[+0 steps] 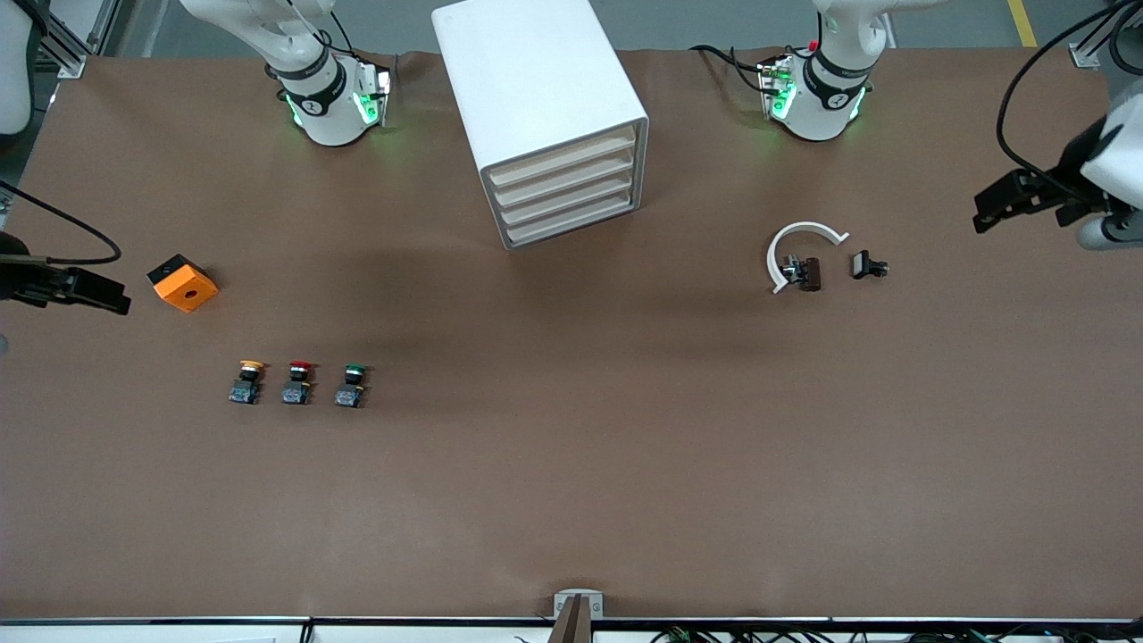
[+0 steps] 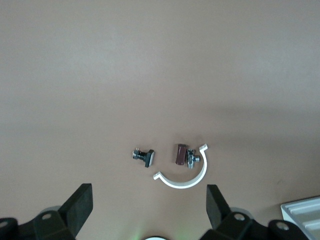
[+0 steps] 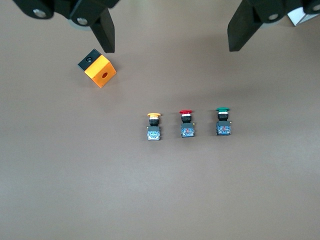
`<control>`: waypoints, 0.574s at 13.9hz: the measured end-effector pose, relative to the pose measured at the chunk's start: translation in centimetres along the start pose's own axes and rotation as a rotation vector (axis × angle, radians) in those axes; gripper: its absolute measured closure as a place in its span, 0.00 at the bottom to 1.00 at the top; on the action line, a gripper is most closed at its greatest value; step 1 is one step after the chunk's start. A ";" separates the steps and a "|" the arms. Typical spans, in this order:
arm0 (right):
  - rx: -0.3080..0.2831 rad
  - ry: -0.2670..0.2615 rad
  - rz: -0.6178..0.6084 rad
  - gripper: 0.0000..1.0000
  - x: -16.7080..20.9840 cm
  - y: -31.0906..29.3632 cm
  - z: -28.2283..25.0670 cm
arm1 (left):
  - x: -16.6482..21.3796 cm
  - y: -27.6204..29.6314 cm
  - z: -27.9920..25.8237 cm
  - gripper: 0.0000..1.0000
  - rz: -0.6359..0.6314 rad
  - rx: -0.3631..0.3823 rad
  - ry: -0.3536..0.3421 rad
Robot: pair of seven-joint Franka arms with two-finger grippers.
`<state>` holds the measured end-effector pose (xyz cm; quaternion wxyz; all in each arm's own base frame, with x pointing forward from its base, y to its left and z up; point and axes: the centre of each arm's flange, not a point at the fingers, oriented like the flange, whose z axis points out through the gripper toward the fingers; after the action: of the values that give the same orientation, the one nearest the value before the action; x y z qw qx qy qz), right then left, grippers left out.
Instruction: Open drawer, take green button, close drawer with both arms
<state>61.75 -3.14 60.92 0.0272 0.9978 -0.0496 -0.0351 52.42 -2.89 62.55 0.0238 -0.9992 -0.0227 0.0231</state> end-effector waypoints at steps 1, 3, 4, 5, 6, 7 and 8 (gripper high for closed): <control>0.002 0.008 0.002 0.00 -0.6 0.2 -0.7 | -0.9 0.3 -0.2 0.00 0.005 0.001 0.003; 0.006 0.019 -0.004 0.00 -1.7 0.1 -1.6 | -2.3 0.9 -0.9 0.00 0.018 0.004 0.017; 0.004 0.018 -0.012 0.00 -2.0 -0.3 -1.7 | -2.6 1.0 -1.2 0.00 0.020 0.005 0.024; -0.003 0.017 -0.018 0.00 -2.1 -0.7 -1.5 | -2.8 0.9 -1.4 0.00 0.019 0.004 0.028; -0.008 0.018 -0.019 0.00 -2.0 -0.8 -1.2 | -2.7 0.8 -1.4 0.00 0.016 0.004 0.028; -0.009 0.028 -0.019 0.00 -1.9 -0.8 -1.0 | -2.7 0.6 -1.4 0.00 0.012 0.003 0.029; -0.011 0.044 -0.020 0.00 -1.7 -0.9 -1.1 | -2.6 0.4 -1.3 0.00 0.009 0.002 0.029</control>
<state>60.25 -2.05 62.05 0.0333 0.9986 -0.0390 -0.0135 49.93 -3.49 63.93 0.0252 -0.9995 -0.0178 0.0086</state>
